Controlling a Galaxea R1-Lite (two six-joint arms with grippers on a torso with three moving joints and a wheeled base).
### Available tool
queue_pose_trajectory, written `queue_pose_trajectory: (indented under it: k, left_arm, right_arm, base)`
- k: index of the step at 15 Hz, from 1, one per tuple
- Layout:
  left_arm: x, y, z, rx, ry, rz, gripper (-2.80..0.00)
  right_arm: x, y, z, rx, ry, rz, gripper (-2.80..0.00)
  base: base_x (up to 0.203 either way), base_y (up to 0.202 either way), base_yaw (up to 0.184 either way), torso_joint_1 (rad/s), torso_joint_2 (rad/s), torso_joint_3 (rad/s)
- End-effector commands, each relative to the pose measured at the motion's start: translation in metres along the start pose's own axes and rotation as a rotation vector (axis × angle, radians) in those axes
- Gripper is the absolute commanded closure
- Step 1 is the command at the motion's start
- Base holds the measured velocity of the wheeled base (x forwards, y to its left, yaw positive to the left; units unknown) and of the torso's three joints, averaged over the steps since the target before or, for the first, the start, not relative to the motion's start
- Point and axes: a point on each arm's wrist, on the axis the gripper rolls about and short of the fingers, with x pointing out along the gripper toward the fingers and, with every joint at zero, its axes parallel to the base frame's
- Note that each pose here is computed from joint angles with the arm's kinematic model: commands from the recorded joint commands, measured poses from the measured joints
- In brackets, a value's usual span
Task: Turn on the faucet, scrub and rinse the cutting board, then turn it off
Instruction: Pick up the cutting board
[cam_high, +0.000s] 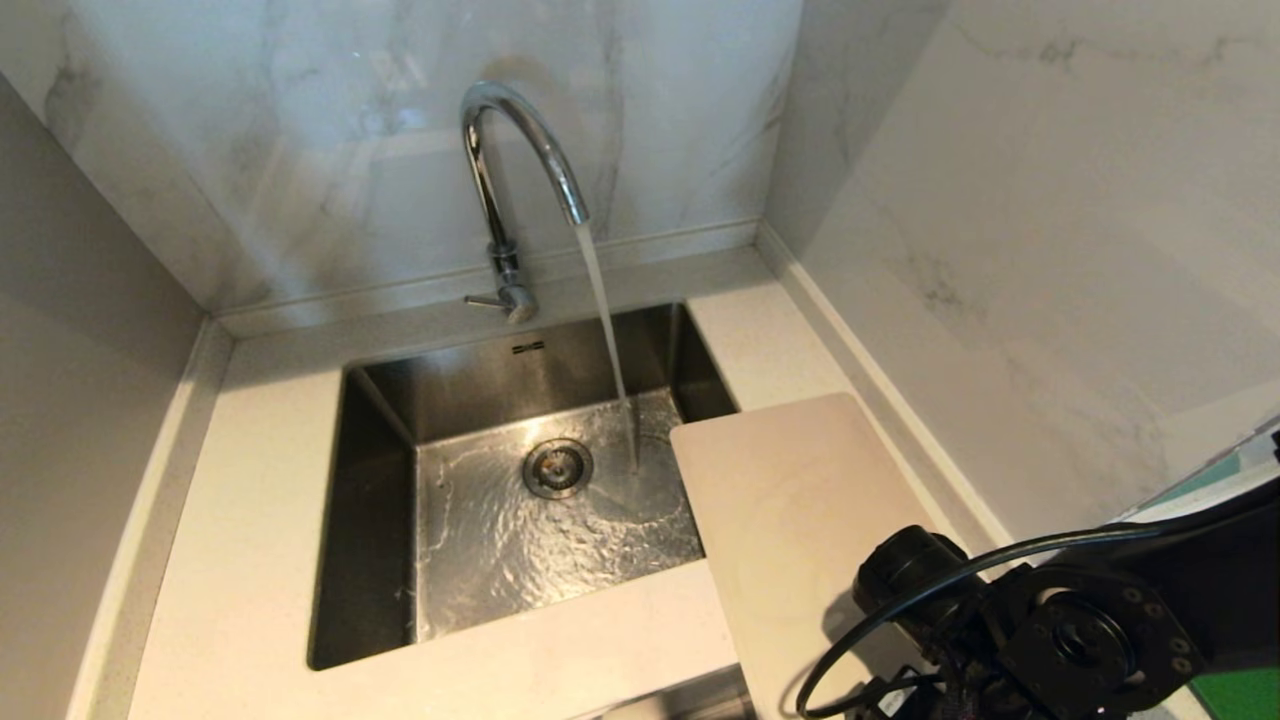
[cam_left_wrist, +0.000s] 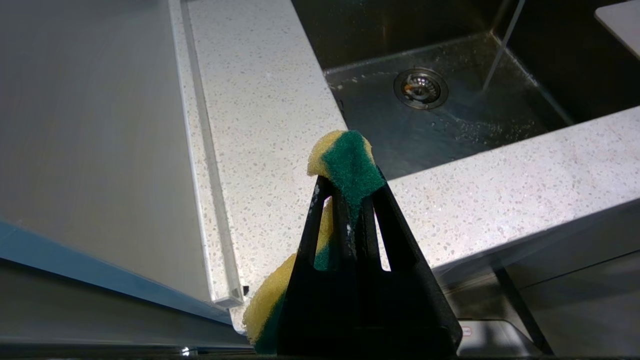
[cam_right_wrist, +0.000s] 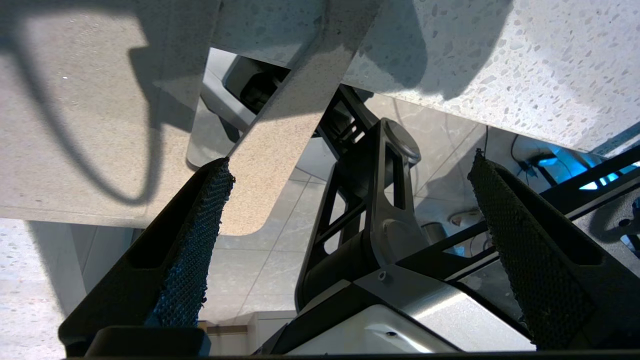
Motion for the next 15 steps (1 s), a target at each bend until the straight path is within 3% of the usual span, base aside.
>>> queue_pose_trajectory:
  k: [1,15]
  left_arm:
    - [0.000,0.000,0.000,0.000,0.002,0.000,0.00]
    - [0.000,0.000,0.000,0.000,0.001,0.000,0.00]
  right_arm:
    - [0.006,0.001,0.000,0.008,0.005,-0.027,-2.80]
    - [0.020,0.005,0.000,0.021,0.016,-0.058,-2.80]
  base:
    - [0.000,0.000,0.000,0.000,0.00,0.000]
    - [0.000,0.000,0.000,0.000,0.00,0.000]
